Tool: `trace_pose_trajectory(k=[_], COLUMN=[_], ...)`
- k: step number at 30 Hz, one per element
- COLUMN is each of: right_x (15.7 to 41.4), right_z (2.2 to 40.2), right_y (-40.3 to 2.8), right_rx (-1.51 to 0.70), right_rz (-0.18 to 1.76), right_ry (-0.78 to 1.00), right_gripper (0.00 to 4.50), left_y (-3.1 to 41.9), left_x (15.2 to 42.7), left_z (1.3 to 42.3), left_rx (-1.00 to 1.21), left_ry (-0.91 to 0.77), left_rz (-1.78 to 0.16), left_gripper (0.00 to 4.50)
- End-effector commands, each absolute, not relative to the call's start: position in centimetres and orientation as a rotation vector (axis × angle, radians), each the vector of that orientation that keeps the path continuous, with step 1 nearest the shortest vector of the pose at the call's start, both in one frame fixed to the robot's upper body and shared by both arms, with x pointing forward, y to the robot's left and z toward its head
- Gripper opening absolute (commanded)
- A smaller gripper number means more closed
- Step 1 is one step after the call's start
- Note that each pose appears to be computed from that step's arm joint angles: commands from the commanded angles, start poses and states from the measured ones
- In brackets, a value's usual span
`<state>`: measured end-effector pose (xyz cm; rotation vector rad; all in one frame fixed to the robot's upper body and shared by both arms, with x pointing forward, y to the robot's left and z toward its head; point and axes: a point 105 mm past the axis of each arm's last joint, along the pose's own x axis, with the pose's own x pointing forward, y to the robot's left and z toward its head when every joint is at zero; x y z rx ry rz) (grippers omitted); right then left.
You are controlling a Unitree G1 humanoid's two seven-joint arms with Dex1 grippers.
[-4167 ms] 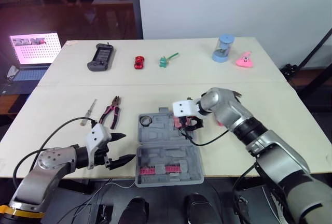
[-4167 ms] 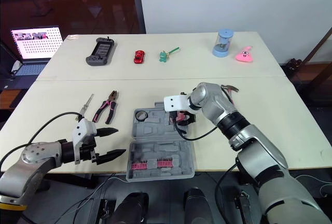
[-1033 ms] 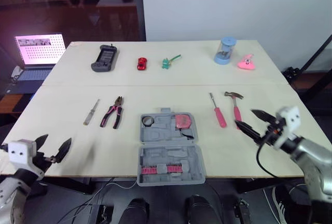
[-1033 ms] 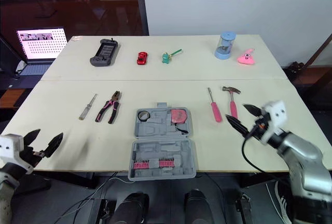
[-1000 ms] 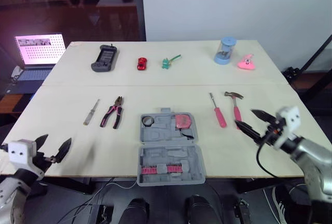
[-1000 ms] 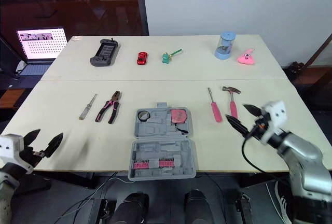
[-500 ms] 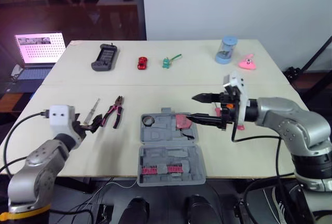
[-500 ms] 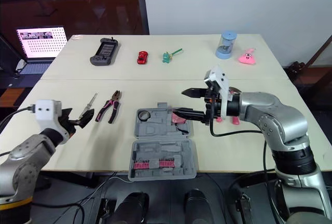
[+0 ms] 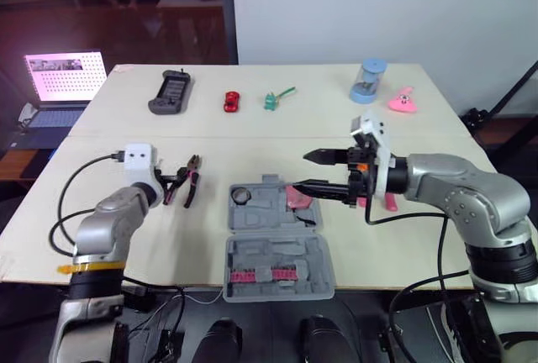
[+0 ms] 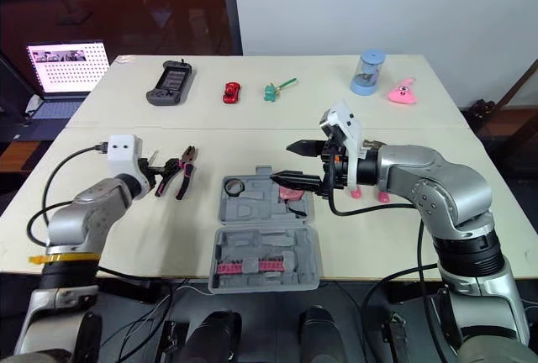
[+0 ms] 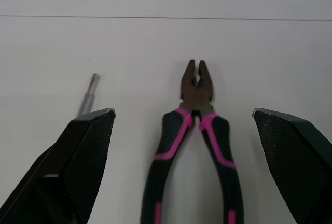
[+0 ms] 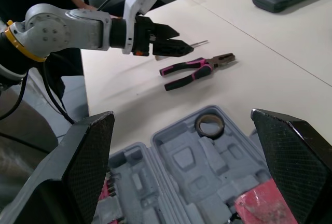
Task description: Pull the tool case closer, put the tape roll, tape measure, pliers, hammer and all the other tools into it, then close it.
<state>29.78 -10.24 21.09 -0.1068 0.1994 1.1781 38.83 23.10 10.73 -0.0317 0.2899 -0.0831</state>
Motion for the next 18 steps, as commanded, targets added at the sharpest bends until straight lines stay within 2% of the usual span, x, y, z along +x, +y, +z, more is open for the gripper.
trace_pose_trajectory(k=[1,11,18], right_x=[29.4,30.1,30.6], right_z=[22.0,21.3,20.9], right_y=[-10.2,-11.3,-11.9], right_rx=[-0.153,-0.180,-0.194], right_rz=[1.170,1.101,1.063], right_ry=[0.156,0.176,0.187], right_gripper=[4.45,4.45,4.45], left_y=[22.7,21.7,21.5], left_x=[40.1,41.6,41.6], left_z=[11.2,8.1,7.0], left_rx=[-0.011,-0.034,-0.031], left_ry=[0.260,0.308,0.323], left_rz=[-0.088,-0.109,-0.133], left_gripper=[4.50,4.50,4.50])
